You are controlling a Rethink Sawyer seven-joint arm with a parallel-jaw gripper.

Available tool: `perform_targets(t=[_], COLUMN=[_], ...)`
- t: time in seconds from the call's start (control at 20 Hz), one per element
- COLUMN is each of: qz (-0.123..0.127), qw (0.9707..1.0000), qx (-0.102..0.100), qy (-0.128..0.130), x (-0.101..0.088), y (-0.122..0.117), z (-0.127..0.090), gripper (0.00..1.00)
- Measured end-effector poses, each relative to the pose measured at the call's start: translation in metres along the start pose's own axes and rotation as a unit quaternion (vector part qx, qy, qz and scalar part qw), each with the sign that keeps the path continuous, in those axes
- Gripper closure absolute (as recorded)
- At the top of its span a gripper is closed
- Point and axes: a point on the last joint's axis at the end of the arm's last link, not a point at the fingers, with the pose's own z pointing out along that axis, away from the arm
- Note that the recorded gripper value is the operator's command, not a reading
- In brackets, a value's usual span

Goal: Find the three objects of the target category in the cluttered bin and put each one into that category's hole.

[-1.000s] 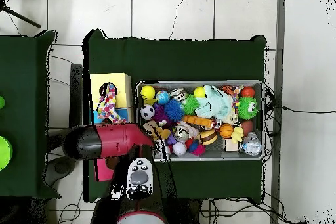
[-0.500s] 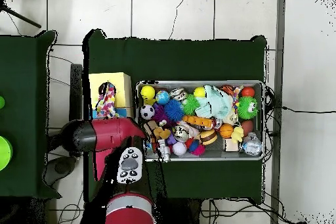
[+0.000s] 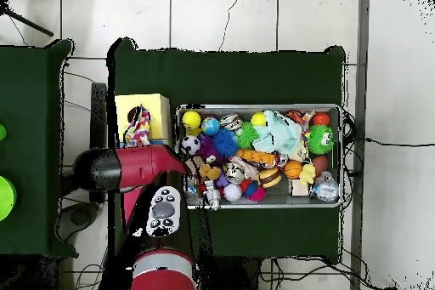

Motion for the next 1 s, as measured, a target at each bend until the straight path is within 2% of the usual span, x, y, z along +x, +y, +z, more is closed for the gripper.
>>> perform_targets(t=[0.15,0.75,0.95,1.0], qz=[0.001,-0.001,-0.002,-0.002], qw=[1.0000,0.9992,0.9994,0.9997], qx=[0.000,-0.001,-0.003,-0.003], qy=[0.007,0.040,0.035,0.026], x=[-0.004,-0.022,-0.036,-0.046], y=[-0.001,-0.001,0.000,0.000], z=[-0.007,-0.067,-0.091,-0.102], gripper=[1.00,1.00,1.00,1.00])
